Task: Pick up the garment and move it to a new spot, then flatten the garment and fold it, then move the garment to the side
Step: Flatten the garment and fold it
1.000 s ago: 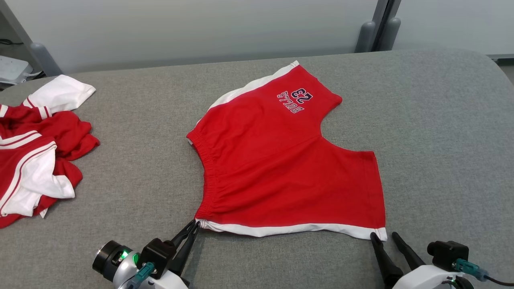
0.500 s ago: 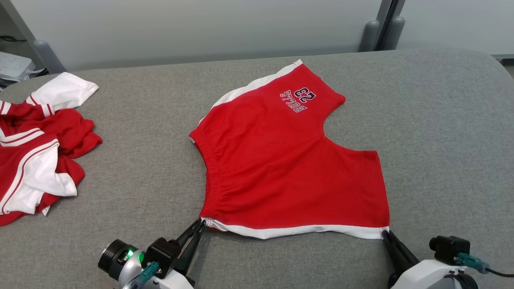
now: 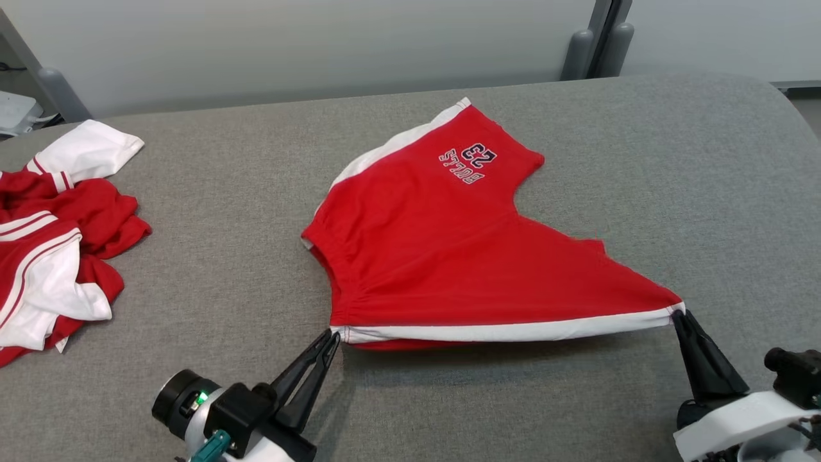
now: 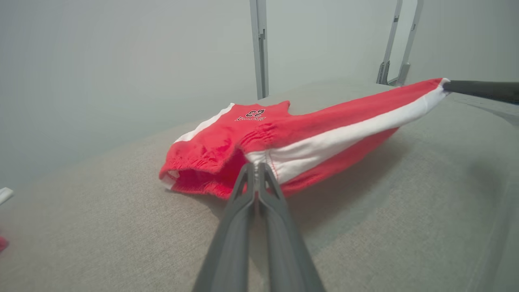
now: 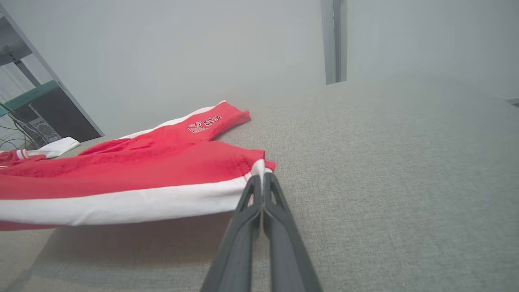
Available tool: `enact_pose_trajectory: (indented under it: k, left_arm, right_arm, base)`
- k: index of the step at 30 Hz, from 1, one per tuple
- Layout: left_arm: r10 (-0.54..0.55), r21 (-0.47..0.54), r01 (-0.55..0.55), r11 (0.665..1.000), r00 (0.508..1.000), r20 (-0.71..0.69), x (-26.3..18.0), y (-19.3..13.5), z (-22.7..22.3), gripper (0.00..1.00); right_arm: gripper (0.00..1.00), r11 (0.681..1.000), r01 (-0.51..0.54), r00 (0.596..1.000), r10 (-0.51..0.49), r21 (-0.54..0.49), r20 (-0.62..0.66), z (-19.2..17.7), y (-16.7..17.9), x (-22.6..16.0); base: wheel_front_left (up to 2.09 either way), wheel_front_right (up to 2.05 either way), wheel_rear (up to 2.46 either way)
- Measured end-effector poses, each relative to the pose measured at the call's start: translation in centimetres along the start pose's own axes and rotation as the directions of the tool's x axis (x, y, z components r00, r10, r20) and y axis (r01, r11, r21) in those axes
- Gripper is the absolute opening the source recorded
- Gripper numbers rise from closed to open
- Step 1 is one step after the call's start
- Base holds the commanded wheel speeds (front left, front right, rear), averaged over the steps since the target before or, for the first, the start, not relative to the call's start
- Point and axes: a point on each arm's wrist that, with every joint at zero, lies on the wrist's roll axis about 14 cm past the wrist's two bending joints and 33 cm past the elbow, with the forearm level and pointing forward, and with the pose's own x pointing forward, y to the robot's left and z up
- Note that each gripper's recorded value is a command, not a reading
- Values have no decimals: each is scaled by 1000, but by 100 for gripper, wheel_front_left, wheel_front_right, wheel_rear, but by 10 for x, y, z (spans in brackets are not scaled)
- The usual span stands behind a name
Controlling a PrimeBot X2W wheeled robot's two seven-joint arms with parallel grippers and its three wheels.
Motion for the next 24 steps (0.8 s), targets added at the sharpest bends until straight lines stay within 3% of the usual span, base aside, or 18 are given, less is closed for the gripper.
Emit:
enact_pose_trajectory:
  k: [14, 19, 24]
  left_arm:
    - [-147, -13, 147, 989, 989, 15, -30, -45, 22, 0]
    - [-169, -84, 167, 982, 985, -18, -41, -58, 16, 0]
    - [-206, -182, 201, 962, 979, -7, -38, -71, 15, 0]
  right_arm:
    - [0, 1000, 16, 986, -17, 7, 167, 53, -9, -60]
    - [0, 996, 84, 989, -82, -10, 125, 40, -29, -82]
    - [0, 998, 65, 989, -68, 27, 133, 40, -23, -65]
  base:
    - [0, 0, 0]
    - [0, 0, 0]
    - [0, 0, 0]
